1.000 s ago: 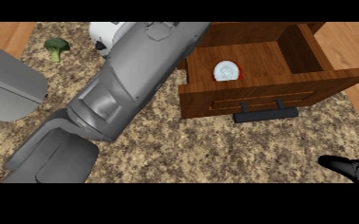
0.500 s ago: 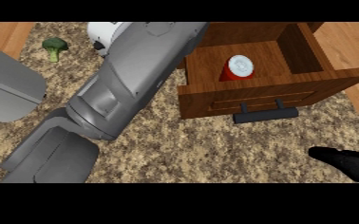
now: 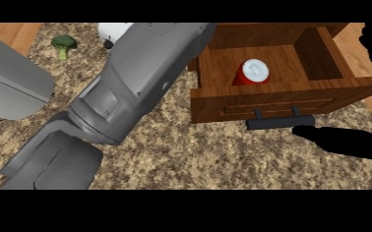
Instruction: Pick up the can, place it into the drawer and close the drawer
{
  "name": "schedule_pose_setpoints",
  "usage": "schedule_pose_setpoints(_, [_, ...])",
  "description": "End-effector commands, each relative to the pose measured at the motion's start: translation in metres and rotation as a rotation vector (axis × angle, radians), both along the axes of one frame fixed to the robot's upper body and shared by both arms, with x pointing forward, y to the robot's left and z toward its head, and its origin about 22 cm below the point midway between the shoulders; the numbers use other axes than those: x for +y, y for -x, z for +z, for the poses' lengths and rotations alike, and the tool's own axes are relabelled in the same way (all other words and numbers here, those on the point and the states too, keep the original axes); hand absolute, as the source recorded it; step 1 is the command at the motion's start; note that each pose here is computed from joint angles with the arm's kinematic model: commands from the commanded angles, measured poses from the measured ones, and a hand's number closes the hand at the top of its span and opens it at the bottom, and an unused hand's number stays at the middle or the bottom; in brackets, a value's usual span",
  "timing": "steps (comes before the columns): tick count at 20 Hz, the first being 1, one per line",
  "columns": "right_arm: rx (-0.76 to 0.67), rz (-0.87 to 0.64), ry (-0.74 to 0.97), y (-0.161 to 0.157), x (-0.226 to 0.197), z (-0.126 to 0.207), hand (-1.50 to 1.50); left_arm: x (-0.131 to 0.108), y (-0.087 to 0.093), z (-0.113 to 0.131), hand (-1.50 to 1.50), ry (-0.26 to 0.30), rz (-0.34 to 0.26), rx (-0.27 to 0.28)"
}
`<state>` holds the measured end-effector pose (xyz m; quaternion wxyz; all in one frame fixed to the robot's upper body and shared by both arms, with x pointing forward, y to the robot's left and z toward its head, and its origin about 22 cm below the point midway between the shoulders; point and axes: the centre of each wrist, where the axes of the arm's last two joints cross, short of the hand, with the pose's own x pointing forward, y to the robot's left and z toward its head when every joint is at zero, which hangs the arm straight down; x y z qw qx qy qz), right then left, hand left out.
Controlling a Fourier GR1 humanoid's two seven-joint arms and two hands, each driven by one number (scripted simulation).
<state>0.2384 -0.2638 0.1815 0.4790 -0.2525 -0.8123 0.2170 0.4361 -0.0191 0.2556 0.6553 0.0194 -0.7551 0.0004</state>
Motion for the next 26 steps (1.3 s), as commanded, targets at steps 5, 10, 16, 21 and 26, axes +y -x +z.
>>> schedule_pose_setpoints(5, [0.011, -0.041, 0.256, -0.043, 0.021, -0.013, -1.50, -0.002, -0.001, 0.010, -1.50, -0.022, 0.018, -0.027])
schedule_pose_setpoints(10, [0.055, -0.054, 0.382, -0.070, 0.037, -0.060, -1.50, 0.003, -0.003, -0.006, -1.50, -0.038, 0.010, -0.023])
schedule_pose_setpoints(16, [0.047, -0.092, 0.495, -0.114, 0.051, -0.083, -1.50, 0.016, -0.008, -0.001, -1.50, 0.003, -0.014, -0.012])
schedule_pose_setpoints(21, [0.027, -0.115, 0.511, -0.134, 0.083, -0.100, -1.50, 0.026, -0.010, 0.007, -1.50, -0.009, 0.018, -0.007])
schedule_pose_setpoints(26, [0.016, -0.203, 0.538, -0.157, 0.072, -0.115, -1.50, 0.050, -0.015, 0.024, -1.50, -0.010, 0.020, 0.009])
